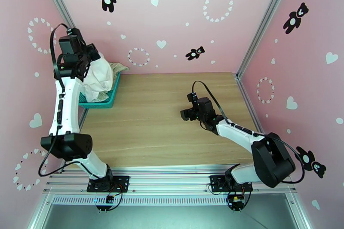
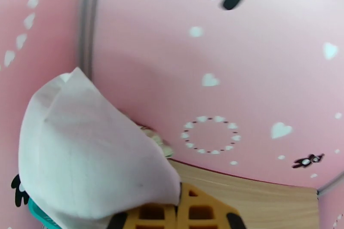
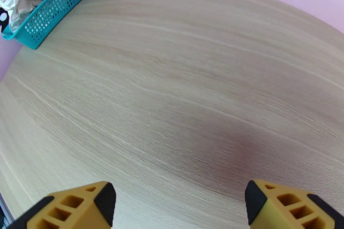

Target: Fold and stack the mixed laundry pile

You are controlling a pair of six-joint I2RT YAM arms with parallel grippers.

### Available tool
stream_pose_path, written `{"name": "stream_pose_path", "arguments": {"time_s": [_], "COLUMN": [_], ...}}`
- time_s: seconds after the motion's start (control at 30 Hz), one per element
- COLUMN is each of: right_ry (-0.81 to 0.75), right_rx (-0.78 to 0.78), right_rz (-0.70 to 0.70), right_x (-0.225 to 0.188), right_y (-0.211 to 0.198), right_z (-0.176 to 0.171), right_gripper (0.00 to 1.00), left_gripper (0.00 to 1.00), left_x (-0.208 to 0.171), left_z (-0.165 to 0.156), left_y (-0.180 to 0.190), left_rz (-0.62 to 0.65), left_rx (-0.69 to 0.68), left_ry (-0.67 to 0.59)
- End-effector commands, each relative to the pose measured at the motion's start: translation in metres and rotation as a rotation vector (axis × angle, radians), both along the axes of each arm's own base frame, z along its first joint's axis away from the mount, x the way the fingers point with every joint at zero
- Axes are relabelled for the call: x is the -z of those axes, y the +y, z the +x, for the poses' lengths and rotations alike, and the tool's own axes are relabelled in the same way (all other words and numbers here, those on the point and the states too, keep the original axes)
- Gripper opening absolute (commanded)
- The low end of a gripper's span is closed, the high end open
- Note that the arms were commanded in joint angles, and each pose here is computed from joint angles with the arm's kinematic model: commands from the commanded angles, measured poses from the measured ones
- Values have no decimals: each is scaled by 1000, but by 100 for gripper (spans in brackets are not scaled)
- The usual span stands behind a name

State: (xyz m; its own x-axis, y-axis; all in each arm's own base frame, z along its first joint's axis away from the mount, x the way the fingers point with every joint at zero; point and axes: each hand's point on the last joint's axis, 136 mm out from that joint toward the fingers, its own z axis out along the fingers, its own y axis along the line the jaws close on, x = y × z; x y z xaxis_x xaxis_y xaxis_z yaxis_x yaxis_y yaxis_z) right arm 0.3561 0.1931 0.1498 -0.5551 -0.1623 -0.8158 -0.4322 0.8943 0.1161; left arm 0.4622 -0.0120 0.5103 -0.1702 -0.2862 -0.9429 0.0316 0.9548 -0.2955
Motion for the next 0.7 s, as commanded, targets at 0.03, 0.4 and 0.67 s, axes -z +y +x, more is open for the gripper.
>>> {"name": "stream_pose_path", "arguments": {"time_s": [0.03,0.4,0.67], "right_ry": [-51,-58,164], "right_rx": [161,356,373], "right_rz": [42,-59,-64], "right_x": [-81,-118,-52], "right_y": [-26,-92,-98], "right_z": [-5,-54,-89], "right_gripper": [86,97,98], "left_gripper": [0,4,70], "left_x": [-75,99,309], "left_z": [-78,-48,-12], "left_y": [-122,-265,-211], "left_rz": [37,-52,59], "left_rx": [398,553,195], "left_ry": [-205,104,524]}}
